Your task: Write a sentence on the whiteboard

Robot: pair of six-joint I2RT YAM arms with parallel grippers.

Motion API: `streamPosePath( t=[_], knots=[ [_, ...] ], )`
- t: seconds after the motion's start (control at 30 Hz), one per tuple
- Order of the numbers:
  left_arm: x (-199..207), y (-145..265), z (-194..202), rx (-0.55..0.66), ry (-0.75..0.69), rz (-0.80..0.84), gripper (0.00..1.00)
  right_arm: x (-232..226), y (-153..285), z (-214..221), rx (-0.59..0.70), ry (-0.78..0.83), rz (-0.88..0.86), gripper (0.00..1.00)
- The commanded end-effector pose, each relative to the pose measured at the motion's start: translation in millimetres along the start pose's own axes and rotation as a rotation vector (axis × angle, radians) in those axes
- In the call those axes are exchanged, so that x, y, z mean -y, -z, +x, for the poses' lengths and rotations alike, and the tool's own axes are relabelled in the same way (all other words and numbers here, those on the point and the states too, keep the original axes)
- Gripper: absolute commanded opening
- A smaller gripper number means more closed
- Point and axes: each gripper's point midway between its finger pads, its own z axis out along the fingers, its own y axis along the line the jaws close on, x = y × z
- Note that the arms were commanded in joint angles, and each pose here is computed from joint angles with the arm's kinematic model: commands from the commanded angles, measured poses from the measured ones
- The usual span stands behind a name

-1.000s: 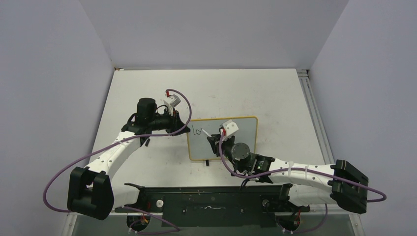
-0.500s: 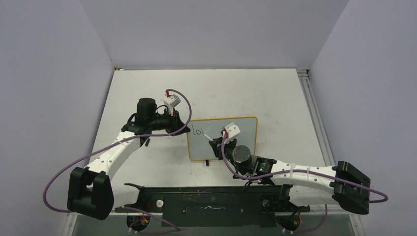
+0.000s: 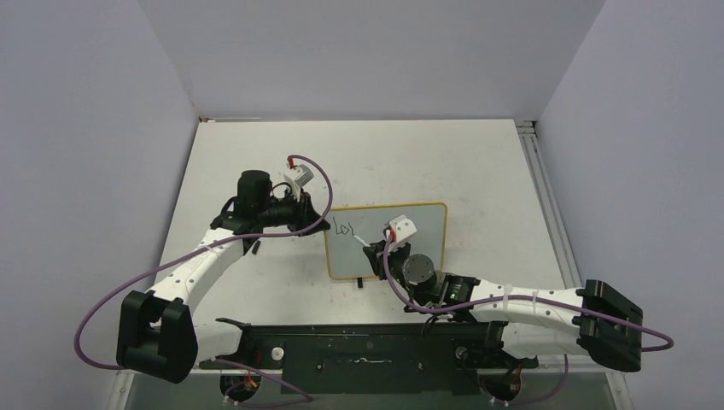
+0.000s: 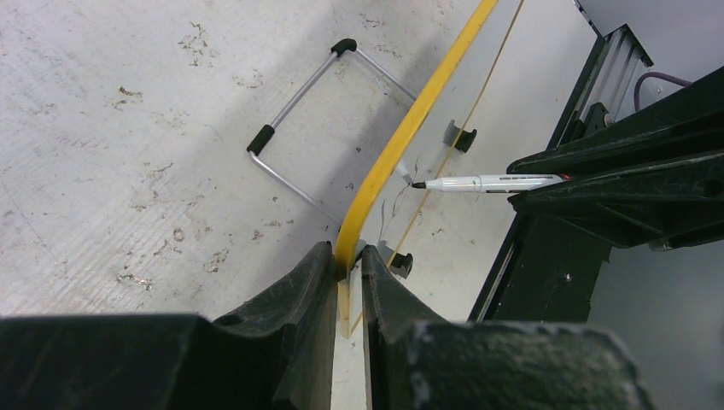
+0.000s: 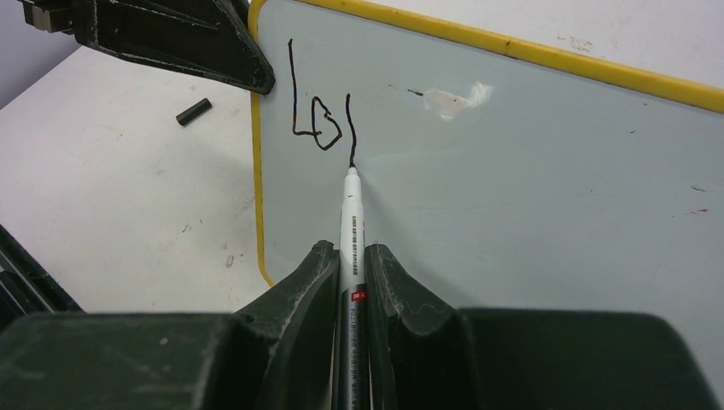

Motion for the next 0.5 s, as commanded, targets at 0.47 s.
streamPosePath(
  t=[0.47],
  knots=[
    [4, 4, -10, 0.025, -0.036, -0.003, 0.0, 11, -1, -53, 0.165, -0.009, 0.088, 0.05]
  ],
)
